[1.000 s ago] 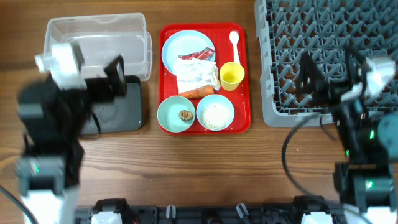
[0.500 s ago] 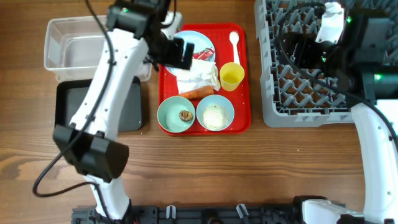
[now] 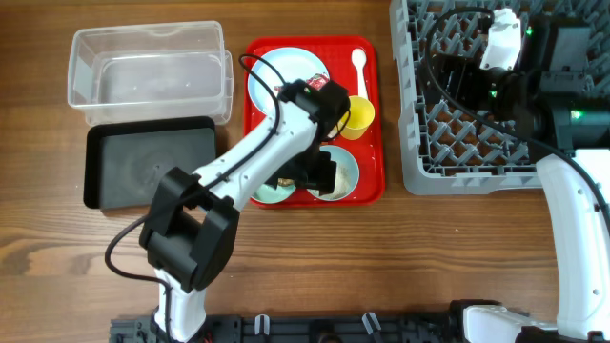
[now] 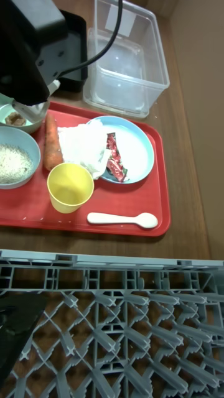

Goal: Sort waste into correct bins and load items into the dishwasher rack
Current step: 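Reach the left gripper to the green bowl and grasp its rim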

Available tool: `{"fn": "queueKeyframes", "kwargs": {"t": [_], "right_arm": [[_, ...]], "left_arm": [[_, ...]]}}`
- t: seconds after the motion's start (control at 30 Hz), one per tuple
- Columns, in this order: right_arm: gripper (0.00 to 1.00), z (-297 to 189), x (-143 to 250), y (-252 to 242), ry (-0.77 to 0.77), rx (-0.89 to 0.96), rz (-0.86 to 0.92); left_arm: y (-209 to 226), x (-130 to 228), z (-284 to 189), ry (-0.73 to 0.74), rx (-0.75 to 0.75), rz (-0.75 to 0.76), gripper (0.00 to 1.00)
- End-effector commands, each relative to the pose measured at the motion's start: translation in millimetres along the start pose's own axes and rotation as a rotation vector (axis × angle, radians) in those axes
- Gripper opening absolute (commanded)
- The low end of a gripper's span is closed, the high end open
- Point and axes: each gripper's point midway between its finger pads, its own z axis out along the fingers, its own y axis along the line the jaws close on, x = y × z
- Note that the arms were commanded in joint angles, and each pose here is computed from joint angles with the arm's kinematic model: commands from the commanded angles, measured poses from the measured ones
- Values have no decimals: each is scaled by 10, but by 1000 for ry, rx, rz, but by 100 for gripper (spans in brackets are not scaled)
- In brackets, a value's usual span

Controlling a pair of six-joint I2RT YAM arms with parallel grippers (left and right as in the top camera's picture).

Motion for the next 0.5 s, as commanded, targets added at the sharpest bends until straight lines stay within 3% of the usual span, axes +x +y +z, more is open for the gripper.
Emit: {"fn": "queueKeyframes", "kwargs": {"t": [0.0,0.17,0.27,0.37,0.47], "right_arm": [[100,4,3,24,9,-14,-12],[97,4,9,23,12,-14,-9],[95,4,8,23,11,-14,-7],[94,4,21,21,16,-13,-5],[94,4,20,21,16,-13,-5]], "left_arm": [[61,-62,-115,-157,-31,-13,84],[427,118,75,-160,-82,-93,84],[367,89,189,-160,-32,-1,72],[319,144,279,-133,0,29,46],[333,146,373,-135,1,29,39]]}}
